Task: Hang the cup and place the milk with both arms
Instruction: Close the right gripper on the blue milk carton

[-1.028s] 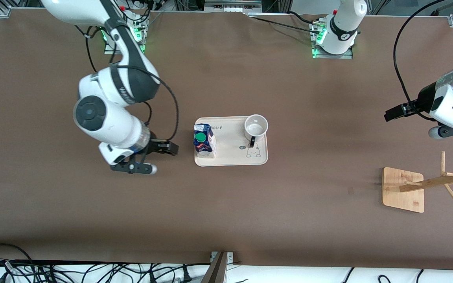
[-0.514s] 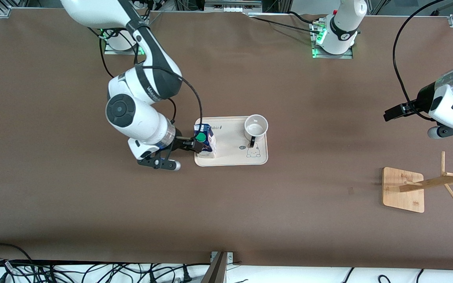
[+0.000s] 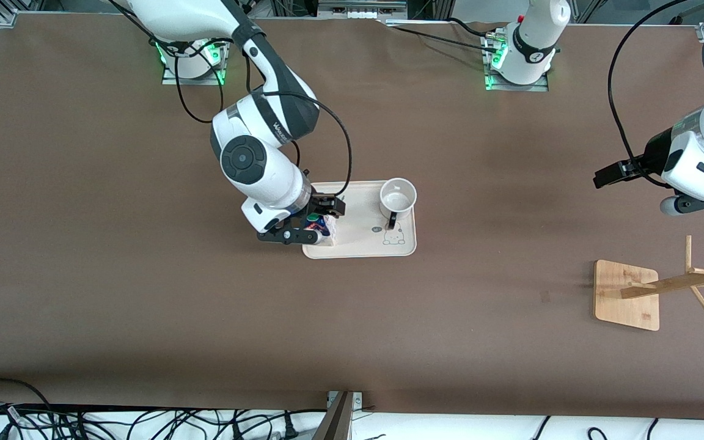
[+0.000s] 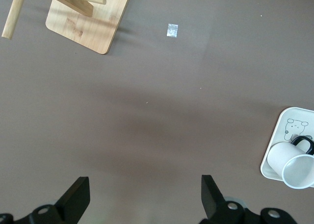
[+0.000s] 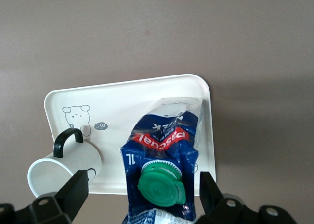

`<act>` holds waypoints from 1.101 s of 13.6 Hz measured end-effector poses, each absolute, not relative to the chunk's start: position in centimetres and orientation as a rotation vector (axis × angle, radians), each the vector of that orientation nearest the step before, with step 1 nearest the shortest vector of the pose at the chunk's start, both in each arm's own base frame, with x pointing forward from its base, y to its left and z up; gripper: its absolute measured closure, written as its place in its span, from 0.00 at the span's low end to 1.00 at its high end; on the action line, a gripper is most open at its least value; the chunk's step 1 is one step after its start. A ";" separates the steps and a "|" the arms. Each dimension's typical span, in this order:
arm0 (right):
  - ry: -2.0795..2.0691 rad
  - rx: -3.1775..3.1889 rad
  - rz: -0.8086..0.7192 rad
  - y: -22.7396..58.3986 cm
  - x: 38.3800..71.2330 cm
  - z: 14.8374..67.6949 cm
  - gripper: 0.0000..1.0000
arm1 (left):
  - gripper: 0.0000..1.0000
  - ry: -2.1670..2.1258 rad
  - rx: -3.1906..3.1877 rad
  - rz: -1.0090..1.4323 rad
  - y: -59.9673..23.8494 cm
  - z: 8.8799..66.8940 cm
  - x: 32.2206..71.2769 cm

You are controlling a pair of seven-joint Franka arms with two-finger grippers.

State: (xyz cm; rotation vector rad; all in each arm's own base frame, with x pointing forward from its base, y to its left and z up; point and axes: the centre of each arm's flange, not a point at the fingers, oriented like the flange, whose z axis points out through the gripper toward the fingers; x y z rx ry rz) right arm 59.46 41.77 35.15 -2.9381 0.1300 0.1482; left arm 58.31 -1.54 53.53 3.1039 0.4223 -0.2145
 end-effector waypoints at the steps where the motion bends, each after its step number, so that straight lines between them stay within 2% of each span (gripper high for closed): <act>1: 0.131 -2.940 0.150 41.7 59.5 35.0 0.00 | 0.00 0.422 3.104 -0.214 -1.6 53.5 58.3; 12: 0.043 -2.988 0.285 40.8 58.4 32.6 0.00 | 0.00 0.430 3.103 -0.233 -1.7 52.8 58.6; 13: 0.043 -2.989 0.286 40.7 58.4 32.6 0.07 | 0.00 0.430 3.103 -0.233 -1.7 52.8 58.6; 14: 0.044 -2.989 0.286 40.7 58.4 32.6 0.07 | 0.00 0.430 3.103 -0.233 -1.7 52.8 58.6; 15: 0.045 -2.989 0.286 40.7 58.5 32.6 0.12 | 0.00 0.430 3.103 -0.233 -1.7 52.8 58.6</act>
